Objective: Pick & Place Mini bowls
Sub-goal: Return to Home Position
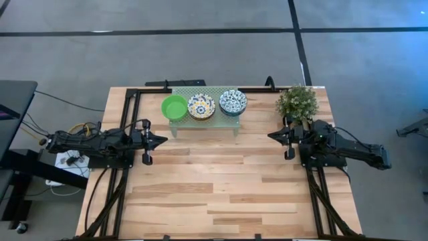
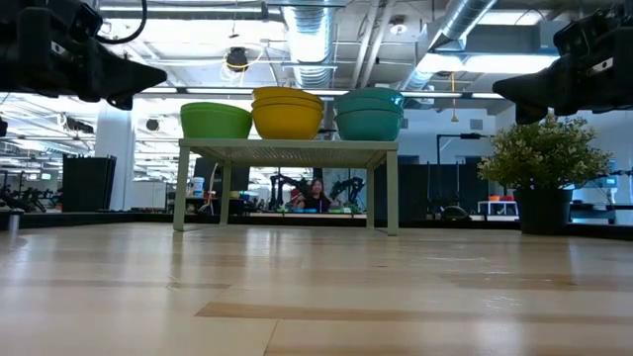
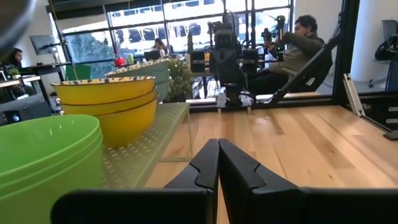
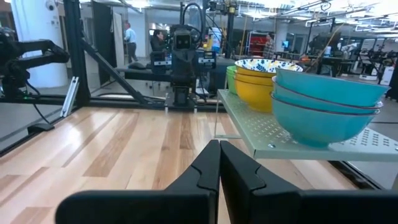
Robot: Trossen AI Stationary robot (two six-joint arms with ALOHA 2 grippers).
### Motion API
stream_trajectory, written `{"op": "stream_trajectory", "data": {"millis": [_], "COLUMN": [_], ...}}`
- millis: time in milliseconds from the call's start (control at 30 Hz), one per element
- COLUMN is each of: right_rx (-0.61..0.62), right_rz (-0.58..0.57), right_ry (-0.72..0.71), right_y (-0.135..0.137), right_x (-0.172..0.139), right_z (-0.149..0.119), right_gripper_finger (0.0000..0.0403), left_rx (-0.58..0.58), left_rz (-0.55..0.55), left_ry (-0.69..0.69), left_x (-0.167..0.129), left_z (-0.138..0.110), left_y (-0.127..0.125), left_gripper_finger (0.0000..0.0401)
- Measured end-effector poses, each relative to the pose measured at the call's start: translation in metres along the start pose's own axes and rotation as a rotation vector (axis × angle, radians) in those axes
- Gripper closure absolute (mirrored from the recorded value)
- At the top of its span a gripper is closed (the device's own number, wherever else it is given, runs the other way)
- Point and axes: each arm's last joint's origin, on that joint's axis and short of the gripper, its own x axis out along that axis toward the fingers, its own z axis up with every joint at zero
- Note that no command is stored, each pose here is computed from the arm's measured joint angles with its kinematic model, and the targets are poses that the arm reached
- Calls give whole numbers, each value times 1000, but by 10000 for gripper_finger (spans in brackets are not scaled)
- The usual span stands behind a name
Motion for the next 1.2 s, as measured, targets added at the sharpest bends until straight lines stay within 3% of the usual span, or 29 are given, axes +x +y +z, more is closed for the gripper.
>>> {"op": "stream_trajectory", "data": {"millis": [1200], "right_rx": [0], "right_rz": [0], "right_ry": [2], "right_y": [0], "right_x": [0], "right_z": [0], "right_gripper_finger": [398], "left_rx": [12], "left_rz": [-11], "left_ry": [52], "left_x": [4], "left_z": [-4], "left_y": [-2], "left_gripper_finger": [390]}}
